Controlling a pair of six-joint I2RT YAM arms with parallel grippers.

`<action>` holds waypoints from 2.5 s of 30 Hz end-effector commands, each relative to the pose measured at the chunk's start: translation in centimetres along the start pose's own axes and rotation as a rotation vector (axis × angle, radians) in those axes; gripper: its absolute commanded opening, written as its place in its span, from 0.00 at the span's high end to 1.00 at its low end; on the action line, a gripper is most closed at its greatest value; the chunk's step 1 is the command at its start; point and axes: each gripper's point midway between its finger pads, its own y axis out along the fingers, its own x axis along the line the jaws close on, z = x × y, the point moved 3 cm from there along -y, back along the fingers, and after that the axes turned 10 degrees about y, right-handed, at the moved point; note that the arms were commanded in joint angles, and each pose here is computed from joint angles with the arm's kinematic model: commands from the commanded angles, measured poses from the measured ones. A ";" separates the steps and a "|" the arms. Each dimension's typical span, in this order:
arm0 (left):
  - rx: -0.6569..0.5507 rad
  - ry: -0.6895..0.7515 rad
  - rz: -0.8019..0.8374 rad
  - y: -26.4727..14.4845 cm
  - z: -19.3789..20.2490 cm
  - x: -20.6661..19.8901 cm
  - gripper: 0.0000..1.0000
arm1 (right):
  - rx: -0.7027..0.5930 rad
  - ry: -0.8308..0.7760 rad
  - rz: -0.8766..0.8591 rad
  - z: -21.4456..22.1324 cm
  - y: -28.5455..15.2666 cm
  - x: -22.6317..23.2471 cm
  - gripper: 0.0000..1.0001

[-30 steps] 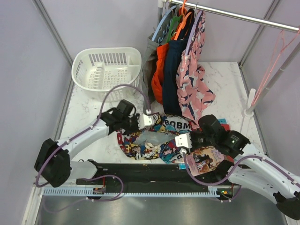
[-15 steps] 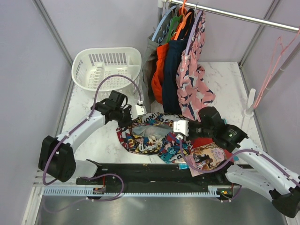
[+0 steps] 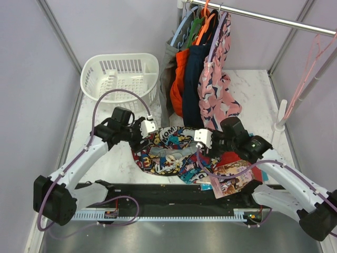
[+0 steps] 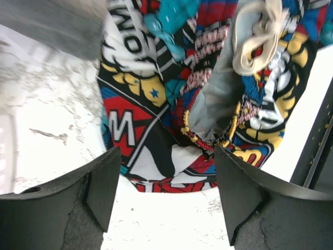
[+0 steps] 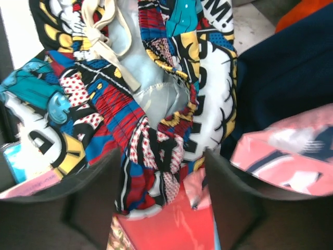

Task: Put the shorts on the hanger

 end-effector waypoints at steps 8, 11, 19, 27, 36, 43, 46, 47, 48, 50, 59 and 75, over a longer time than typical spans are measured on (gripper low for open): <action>-0.308 -0.029 -0.223 -8.6 -10.4 3.5 0.08 | -0.146 -0.039 0.136 -8.2 -12.4 -0.6 0.02; -0.337 -0.039 -0.243 -9.7 -11.3 3.5 0.07 | -0.223 -0.017 0.163 -10.2 -16.4 0.2 0.02; -0.405 -0.086 -0.303 -12.3 -13.4 4.6 0.05 | -0.468 0.448 0.862 -13.6 -30.3 -6.3 0.06; -0.506 -0.107 -0.229 -13.1 -15.7 4.1 0.03 | -0.441 1.093 1.552 -6.6 -34.4 -12.1 0.09; -0.579 -0.122 -0.145 -14.0 -17.4 3.0 0.01 | -0.304 1.289 1.851 -0.2 -35.4 -14.1 0.02; -0.618 -0.083 -0.147 -15.4 -18.8 3.0 0.01 | -0.184 1.361 1.758 1.7 -31.4 -17.2 0.02; -0.628 -0.069 -0.153 -15.9 -19.0 2.8 0.01 | -0.141 1.415 1.699 3.0 -29.2 -17.7 0.05; -0.627 -0.069 -0.153 -15.8 -18.9 2.8 0.01 | -0.125 1.426 1.676 3.5 -28.3 -17.9 0.12; -0.627 -0.069 -0.150 -15.8 -18.9 2.7 0.01 | -0.130 1.433 1.641 3.6 -27.7 -18.1 0.17; -0.622 -0.069 -0.149 -15.6 -18.7 2.7 0.01 | -0.147 1.432 1.628 3.7 -27.2 -18.5 0.36; -0.614 -0.062 -0.160 -15.5 -18.6 3.0 0.01 | -0.275 1.347 1.604 2.2 -28.0 -18.9 1.00; -0.574 -0.109 -0.154 -14.3 -17.7 3.4 0.01 | -0.467 1.117 1.163 -3.6 -25.7 -16.9 1.00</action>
